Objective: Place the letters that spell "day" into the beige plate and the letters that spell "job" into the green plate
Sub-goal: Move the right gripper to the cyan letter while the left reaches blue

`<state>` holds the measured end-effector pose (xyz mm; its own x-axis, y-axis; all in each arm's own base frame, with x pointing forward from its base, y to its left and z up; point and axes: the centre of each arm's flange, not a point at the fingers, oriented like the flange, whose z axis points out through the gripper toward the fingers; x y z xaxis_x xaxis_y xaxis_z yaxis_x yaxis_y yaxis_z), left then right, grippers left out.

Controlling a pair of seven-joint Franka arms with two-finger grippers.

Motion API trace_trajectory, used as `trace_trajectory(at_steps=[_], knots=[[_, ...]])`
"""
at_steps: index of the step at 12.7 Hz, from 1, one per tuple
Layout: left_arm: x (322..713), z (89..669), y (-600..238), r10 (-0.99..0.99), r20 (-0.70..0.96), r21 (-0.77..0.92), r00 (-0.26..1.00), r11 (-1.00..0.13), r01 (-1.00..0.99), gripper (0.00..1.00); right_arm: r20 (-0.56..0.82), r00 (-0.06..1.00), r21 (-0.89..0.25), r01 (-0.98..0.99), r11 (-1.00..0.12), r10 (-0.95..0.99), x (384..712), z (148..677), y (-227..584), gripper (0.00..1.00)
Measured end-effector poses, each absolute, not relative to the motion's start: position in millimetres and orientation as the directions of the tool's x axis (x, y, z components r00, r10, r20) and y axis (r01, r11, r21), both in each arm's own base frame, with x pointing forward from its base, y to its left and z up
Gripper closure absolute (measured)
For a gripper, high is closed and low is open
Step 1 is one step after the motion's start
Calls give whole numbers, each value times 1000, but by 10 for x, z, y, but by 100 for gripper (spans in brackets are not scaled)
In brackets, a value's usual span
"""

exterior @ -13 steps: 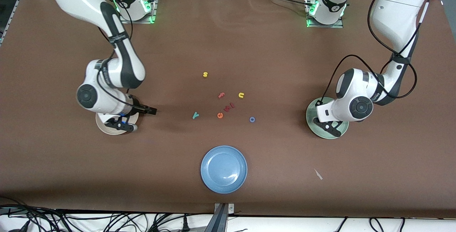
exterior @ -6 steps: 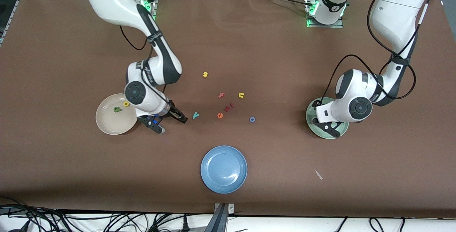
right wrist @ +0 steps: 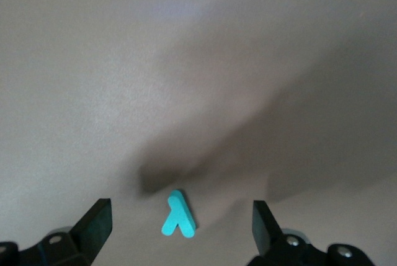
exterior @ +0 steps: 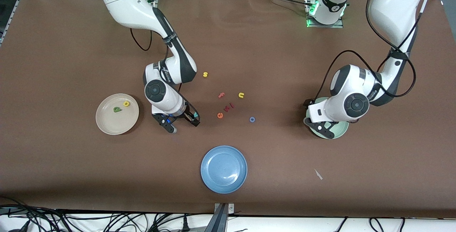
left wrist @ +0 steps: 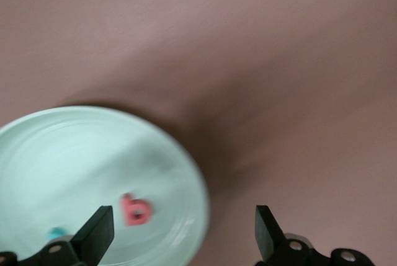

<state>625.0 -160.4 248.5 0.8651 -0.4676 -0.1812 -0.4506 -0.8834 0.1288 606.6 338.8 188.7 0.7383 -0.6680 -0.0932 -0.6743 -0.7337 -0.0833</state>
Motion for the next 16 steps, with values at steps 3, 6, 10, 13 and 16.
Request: trace_trajectory(at_steps=[3,6,10,13,16], knots=[[6116,2573,-2101,-319,-194,133,927,-945,-298,0,-94,735,-74,-678,-731,-672,6041,1794,3460,4],[6006,2644,-2626,-230,-192,116,954,-971,-210,0,-94,732,-71,-681,-729,-675,6048,1764,3454,11],[5965,2521,-3278,-151,-132,141,980,-981,-132,1,-94,730,-70,-683,-727,-677,6046,1747,3468,34],[5990,2215,-3426,-109,-82,186,991,-978,-93,7,-94,731,-69,-682,-728,-676,6039,1746,3478,42],[5959,2035,-3556,-65,-69,200,995,-978,-49,10,-94,731,-69,-682,-728,-676,6035,1746,3490,49]])
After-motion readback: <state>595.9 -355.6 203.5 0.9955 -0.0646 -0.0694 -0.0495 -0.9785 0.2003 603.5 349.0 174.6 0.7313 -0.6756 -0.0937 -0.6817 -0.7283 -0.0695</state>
